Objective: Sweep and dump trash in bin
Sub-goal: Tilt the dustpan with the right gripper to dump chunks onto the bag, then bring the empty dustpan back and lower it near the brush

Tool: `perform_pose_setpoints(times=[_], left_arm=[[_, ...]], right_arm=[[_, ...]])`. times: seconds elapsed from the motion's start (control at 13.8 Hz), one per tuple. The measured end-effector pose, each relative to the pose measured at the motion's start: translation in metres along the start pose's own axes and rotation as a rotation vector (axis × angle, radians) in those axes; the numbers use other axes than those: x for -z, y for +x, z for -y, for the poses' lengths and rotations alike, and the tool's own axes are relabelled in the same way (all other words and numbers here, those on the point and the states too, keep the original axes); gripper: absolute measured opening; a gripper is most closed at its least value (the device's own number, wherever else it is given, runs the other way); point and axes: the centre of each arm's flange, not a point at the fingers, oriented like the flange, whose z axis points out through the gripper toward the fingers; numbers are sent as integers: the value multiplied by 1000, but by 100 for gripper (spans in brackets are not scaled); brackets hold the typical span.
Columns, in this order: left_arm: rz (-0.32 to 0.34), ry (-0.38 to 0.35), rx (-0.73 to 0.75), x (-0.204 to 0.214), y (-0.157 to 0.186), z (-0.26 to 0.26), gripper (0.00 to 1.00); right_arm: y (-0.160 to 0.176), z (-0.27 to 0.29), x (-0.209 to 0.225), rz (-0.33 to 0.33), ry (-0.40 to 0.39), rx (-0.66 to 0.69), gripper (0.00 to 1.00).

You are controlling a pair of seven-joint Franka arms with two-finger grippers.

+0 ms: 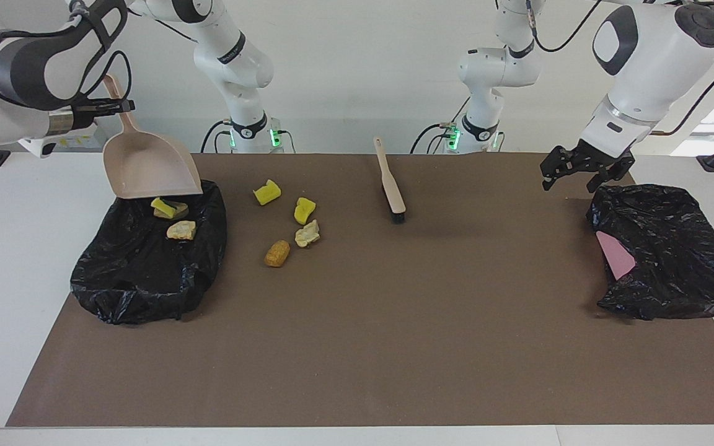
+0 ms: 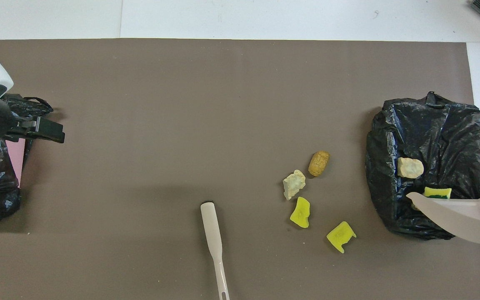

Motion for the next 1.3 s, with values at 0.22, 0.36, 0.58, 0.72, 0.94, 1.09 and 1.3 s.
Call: perform_pose_setpoints(times=[0.22, 0.36, 0.58, 0.72, 0.94, 1.09, 1.3], left_arm=[[0, 0, 0, 0, 0, 0, 100], [0, 0, 0, 0, 0, 0, 100], [0, 0, 0, 0, 0, 0, 100], [0, 0, 0, 0, 0, 0, 100], [0, 0, 0, 0, 0, 0, 100], [0, 0, 0, 0, 0, 0, 100], [0, 0, 0, 0, 0, 0, 100]], right_arm=[[-12, 5, 5, -23, -21, -9, 31], [-29, 15, 12, -80, -48, -7, 31], [-40, 43, 24, -175, -111, -30, 31], [-28, 69, 33, -250, -158, -28, 31], [-4, 107, 45, -382, -173, -40, 31], [9, 135, 50, -449, -191, -53, 31], [26, 196, 55, -564, -208, -98, 31]])
